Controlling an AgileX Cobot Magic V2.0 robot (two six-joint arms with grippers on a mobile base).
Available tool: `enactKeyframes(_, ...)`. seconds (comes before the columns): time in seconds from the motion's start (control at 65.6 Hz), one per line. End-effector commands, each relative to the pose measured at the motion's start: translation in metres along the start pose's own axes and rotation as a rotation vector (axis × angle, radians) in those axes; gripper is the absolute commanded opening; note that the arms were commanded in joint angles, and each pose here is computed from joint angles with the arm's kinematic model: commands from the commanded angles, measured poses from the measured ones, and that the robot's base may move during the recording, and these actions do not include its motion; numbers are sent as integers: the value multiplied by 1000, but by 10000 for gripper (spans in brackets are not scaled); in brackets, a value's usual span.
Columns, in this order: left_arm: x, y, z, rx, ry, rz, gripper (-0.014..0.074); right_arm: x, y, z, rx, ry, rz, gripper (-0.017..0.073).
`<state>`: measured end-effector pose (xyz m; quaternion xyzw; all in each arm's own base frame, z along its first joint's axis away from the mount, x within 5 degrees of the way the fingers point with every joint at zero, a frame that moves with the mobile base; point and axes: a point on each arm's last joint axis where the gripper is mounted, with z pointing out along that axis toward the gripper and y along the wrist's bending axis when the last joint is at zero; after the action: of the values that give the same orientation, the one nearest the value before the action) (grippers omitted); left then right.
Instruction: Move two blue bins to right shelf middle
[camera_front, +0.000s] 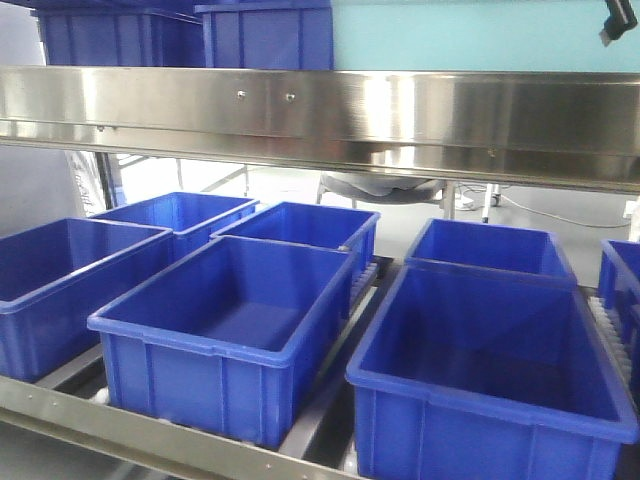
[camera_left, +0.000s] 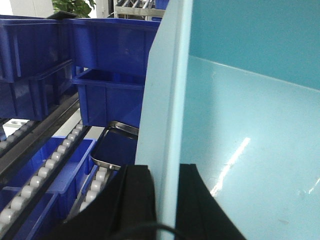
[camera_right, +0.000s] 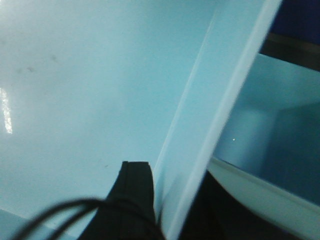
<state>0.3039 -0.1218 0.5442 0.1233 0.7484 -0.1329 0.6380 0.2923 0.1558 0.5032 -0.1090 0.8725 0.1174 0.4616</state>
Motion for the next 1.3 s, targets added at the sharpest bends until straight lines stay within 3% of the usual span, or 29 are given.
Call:
enactKeyframes(0.0, -16, -10, -13, 77, -109, -90, -111, -4, 5, -6, -41, -40, -24, -153)
enactKeyframes(1.281, -16, -10, -13, 77, -109, -90, -111, -4, 5, -6, -41, -40, -24, -153)
